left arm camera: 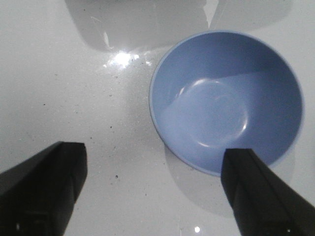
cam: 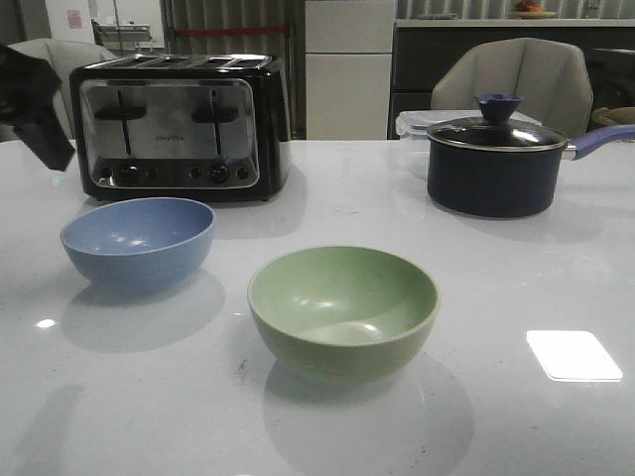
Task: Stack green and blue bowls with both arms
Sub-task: 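Move the left gripper down to the rim of the light blue bowl, then grasp the blue bowl rim with the left gripper and lift it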
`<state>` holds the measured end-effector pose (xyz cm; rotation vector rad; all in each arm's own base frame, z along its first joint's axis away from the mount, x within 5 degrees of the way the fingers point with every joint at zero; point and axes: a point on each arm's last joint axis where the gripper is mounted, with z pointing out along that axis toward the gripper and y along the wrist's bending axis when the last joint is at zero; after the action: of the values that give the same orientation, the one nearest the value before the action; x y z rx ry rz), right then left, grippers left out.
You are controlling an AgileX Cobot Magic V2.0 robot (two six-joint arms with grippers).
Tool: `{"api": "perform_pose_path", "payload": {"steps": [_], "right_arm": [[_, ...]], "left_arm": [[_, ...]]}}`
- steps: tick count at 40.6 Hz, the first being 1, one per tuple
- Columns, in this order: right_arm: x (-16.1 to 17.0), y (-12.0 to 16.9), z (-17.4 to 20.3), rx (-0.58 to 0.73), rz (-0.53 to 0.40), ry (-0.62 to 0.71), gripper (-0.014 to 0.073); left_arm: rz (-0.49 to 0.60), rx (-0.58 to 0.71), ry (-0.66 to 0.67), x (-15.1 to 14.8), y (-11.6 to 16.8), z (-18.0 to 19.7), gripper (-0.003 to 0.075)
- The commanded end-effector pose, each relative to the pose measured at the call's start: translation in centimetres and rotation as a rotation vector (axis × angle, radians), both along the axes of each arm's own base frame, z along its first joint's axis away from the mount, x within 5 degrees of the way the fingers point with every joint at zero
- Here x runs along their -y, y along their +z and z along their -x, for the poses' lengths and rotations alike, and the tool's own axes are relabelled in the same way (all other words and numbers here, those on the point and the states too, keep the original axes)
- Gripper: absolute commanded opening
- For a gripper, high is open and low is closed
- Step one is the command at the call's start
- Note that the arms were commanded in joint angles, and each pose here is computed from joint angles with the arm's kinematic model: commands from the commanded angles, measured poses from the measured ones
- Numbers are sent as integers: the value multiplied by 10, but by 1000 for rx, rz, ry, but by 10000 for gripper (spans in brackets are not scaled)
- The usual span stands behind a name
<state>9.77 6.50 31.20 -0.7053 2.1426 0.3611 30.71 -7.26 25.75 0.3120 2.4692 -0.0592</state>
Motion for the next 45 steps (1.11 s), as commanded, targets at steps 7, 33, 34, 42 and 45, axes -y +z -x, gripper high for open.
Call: {"api": "perform_pose_path", "payload": {"steps": [7,33,34,42,45], "right_arm": [[-1,13,-3,82,-42,-5,403],[-1,13,-3,81,-41,-5,403],[-1,13,-3,81,-41,-5,403],[-1,13,-3,81,-41,-5,403],[-1,13,-3,81,-41,-5,403]], "left_arm": [[17,14,0,15,-13,-48,605],[19,-62,12,24,-42,-77,206],[17,-64,11,24,-42,-77,183],[5,-85,9,22,-40,-74,94],[7,-76,9,21,-32,-71,93]]}}
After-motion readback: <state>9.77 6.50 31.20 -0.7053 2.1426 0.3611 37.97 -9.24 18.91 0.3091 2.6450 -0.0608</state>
